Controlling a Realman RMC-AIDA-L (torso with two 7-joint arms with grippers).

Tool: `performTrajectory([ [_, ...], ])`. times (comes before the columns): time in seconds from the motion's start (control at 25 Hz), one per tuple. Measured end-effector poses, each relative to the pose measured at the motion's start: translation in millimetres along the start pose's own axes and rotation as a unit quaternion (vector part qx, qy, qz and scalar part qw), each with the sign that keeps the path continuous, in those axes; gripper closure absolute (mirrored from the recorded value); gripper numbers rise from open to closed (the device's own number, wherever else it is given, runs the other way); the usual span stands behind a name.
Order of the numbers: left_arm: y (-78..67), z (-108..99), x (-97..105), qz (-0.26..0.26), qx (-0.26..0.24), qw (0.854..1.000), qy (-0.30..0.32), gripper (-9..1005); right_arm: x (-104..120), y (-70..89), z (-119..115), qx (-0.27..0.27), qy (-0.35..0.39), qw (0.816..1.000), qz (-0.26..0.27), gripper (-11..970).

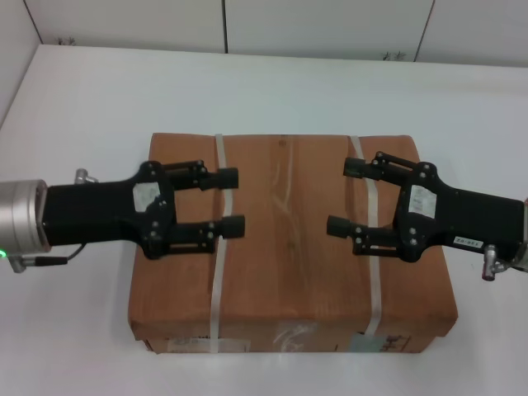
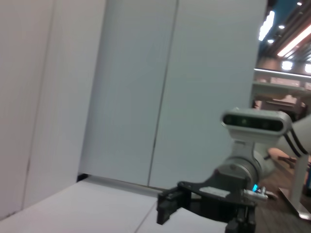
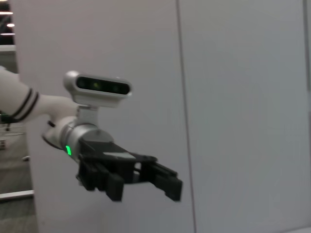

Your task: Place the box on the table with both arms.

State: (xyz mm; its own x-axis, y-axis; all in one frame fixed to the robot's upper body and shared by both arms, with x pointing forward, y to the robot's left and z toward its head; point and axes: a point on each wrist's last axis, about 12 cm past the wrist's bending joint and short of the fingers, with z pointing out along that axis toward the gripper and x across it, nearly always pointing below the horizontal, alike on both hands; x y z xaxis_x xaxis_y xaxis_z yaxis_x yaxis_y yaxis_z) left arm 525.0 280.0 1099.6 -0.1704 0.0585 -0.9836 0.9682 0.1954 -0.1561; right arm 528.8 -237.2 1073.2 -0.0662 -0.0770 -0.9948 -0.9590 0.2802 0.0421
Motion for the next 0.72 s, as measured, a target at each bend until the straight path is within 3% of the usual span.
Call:
performTrajectory([
  [0.24, -2.3, 3.7, 1.8, 0.008, 0.01, 1.0, 0.004, 283, -5.5, 2.9, 3.3, -0.026, -0.011, 1.0, -0.004, 86],
  [0.72, -2.1, 3.8, 1.9, 0.014, 0.009, 1.0, 0.004, 283, -7.3, 3.7, 3.1, -0.027, -0.021, 0.999, -0.006, 86],
])
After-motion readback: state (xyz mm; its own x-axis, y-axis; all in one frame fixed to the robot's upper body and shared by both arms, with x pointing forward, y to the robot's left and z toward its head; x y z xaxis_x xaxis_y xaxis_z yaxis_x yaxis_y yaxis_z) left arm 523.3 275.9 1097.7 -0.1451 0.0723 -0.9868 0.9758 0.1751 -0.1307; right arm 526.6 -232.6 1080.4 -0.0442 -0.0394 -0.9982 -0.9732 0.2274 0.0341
